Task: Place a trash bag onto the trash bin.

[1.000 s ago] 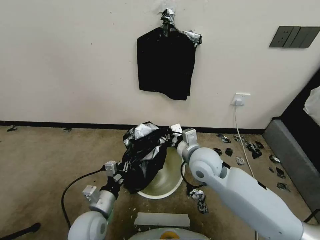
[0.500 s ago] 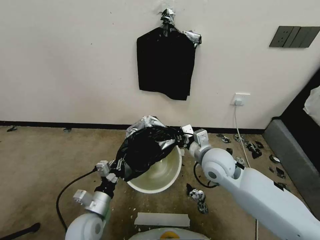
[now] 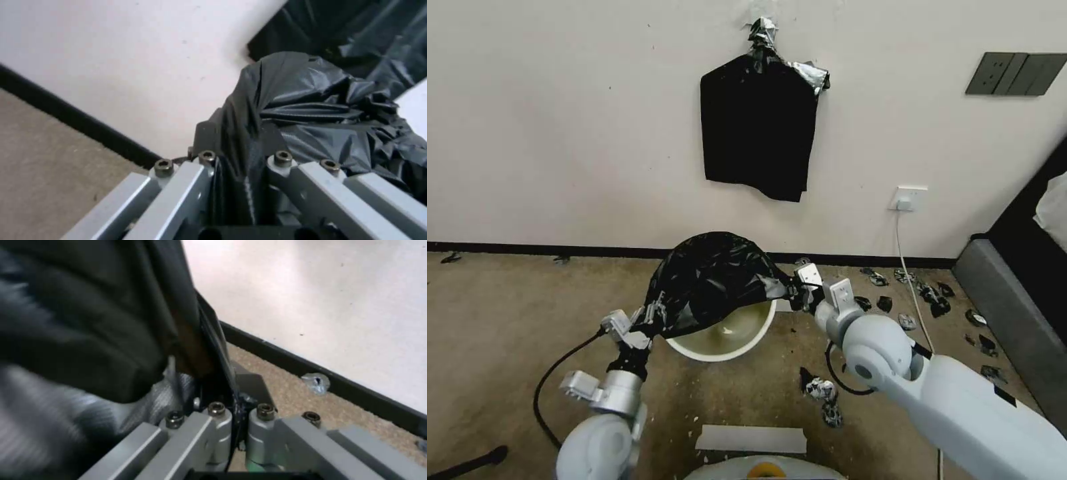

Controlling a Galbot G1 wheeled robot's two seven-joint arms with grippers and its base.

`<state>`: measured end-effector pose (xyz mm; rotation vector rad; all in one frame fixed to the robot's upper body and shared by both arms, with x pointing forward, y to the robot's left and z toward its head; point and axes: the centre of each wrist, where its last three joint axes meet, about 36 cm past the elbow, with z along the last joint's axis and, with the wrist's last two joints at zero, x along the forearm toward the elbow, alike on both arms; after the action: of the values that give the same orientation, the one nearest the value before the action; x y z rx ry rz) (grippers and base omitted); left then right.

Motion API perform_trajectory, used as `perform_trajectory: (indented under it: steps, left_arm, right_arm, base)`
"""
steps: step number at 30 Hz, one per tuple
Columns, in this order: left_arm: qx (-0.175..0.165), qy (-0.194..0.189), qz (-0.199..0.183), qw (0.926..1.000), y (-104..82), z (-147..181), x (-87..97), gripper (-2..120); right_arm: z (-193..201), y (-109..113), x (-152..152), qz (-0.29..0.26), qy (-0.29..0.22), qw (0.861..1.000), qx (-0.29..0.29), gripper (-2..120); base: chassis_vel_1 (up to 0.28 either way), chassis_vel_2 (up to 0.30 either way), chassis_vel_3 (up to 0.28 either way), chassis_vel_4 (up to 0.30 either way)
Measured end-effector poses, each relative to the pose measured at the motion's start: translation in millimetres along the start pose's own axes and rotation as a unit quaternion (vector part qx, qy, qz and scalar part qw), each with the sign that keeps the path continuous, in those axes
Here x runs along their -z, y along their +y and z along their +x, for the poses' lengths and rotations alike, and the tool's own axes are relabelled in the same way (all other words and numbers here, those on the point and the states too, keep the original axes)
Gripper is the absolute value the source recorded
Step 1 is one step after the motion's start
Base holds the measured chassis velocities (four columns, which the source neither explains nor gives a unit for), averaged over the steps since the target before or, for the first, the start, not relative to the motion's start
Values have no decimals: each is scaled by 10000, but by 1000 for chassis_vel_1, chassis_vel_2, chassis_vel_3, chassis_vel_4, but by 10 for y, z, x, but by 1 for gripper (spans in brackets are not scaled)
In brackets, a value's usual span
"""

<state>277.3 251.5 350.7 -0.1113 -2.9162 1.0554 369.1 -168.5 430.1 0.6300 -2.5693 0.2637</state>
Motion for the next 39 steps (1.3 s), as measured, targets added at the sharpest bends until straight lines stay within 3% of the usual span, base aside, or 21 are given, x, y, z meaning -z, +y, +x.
perform_trajectory:
  steps: [8, 13, 16, 19, 21, 26, 29, 30, 32, 34, 36, 38, 39]
  left_arm:
    - [253, 57, 22, 9997, -45, -14, 48, 7]
    - [306, 94, -119, 9994, -37, -2, 70, 7]
    - [296, 314, -413, 9982, -27, 58, 23, 7]
    - [296, 402, -513, 9974, -19, 90, -7, 7]
    - [303, 412, -557, 9971, -17, 89, -12, 7]
    - [293, 415, -612, 9968, -15, 85, -3, 7]
    - [292, 411, -649, 9966, -13, 82, 2, 7]
    - [292, 411, -649, 9966, -13, 82, 2, 7]
    - [289, 413, -657, 9966, -13, 82, 2, 7]
    - [267, 423, -680, 9964, -11, 82, 5, 7]
    - [261, 425, -687, 9964, -10, 82, 7, 7]
    - [207, 428, -724, 9962, -5, 80, 25, 7]
    - [207, 428, -724, 9962, -5, 80, 25, 7]
  right_arm:
    - [23, 60, -238, 246, -59, 9997, -30, 0]
    - [0, 71, -275, 263, -160, 9995, -98, 10]
    - [-55, 61, -255, 244, -513, 9982, -209, 27]
    - [-63, 42, -230, 231, -563, 9979, -238, 35]
    - [-51, 11, -226, 258, -520, 9980, -263, 47]
    - [-15, -5, -202, 195, -649, 9971, -338, 58]
    - [81, -34, -69, -30, -1252, 9916, -315, 76]
    - [81, -34, -69, -30, -1252, 9916, -315, 76]
    - [125, -79, -27, 46, -1588, 9871, -206, 82]
    - [251, -204, 56, 370, -2395, 9687, 541, 93]
    - [275, -234, 70, 434, -2499, 9644, 753, 95]
    - [365, -422, 115, 926, -2684, 9370, 2035, 100]
    - [365, -422, 115, 926, -2684, 9370, 2035, 100]
  base:
    - [0, 0, 0, 0]
    - [0, 0, 0, 0]
    - [0, 0, 0, 0]
    - [0, 0, 0, 0]
    - [0, 0, 0, 0]
    - [0, 0, 0, 0]
    - [0, 0, 0, 0]
    - [0, 0, 0, 0]
    - [0, 0, 0, 0]
    - [0, 0, 0, 0]
    - [0, 0, 0, 0]
    - [0, 0, 0, 0]
    - [0, 0, 0, 0]
